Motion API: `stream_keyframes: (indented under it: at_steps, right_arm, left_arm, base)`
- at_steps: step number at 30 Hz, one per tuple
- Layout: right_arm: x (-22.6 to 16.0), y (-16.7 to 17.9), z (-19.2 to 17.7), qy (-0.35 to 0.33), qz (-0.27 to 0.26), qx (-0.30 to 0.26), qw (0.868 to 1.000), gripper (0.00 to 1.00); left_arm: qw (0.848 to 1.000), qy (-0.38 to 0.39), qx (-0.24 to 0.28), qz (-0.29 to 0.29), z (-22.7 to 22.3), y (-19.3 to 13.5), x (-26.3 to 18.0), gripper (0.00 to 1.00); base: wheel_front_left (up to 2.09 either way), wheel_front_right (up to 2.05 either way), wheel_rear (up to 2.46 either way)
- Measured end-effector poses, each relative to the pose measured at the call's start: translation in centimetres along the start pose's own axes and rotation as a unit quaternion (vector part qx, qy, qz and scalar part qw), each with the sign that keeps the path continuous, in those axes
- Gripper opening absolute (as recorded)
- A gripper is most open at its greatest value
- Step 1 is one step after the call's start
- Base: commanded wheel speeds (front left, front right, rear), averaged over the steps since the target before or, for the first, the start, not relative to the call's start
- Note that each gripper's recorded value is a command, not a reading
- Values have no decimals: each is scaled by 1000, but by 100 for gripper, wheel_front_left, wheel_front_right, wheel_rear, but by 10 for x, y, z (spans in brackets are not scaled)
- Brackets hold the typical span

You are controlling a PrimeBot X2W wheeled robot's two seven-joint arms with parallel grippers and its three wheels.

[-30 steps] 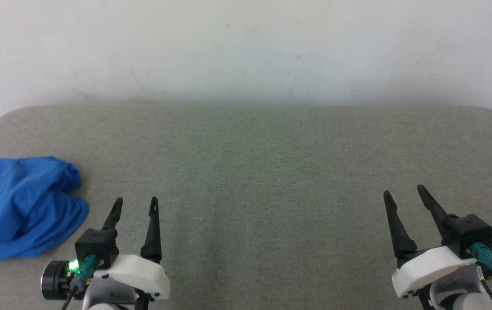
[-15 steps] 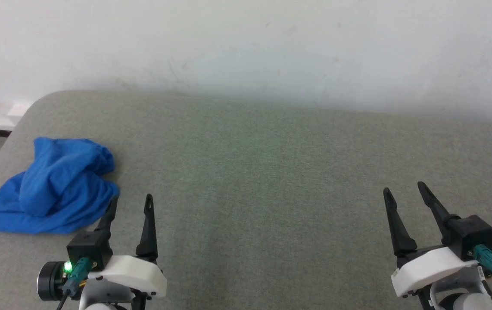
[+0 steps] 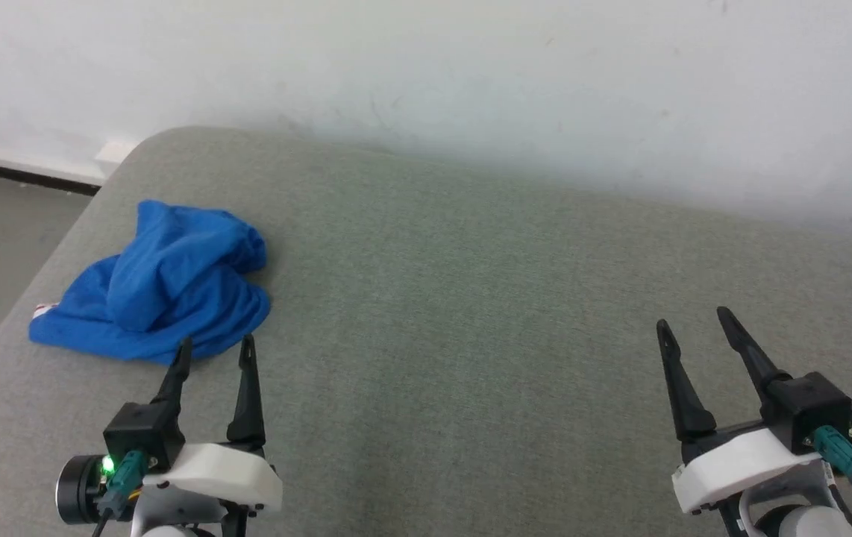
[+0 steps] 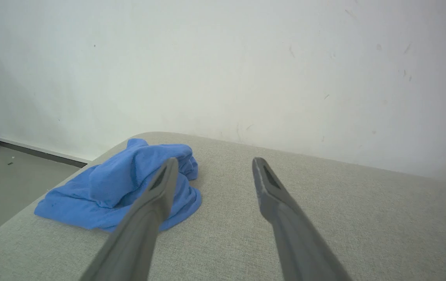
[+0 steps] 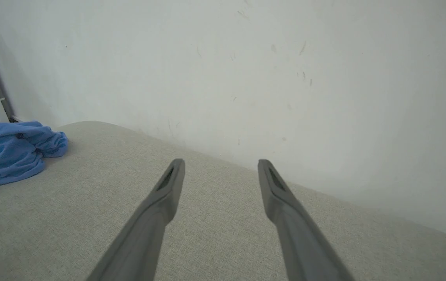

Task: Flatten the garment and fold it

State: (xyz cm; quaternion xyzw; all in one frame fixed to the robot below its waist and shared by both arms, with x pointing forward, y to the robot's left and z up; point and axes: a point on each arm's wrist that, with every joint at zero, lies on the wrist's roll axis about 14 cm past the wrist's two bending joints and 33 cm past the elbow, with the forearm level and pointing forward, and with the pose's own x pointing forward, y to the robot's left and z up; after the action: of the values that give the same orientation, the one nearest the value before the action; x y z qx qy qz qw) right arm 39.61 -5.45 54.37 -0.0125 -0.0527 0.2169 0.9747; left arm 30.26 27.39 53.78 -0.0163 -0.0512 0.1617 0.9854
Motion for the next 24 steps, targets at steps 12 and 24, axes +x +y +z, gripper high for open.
stream_keyframes:
  at_steps: [12, 24]
  right_arm:
    - [19, 30, -1, -6, 49, 6, 999, 100]
    - [29, 43, -16, 11, 71, 16, 997, 100]
  left_arm:
    - [998, -8, -3, 59, 3, 35, -16, 100]
    - [994, -50, -34, 88, 27, 51, 7, 100]
  base:
    - [-3, -3, -3]
    - [0, 0, 0]
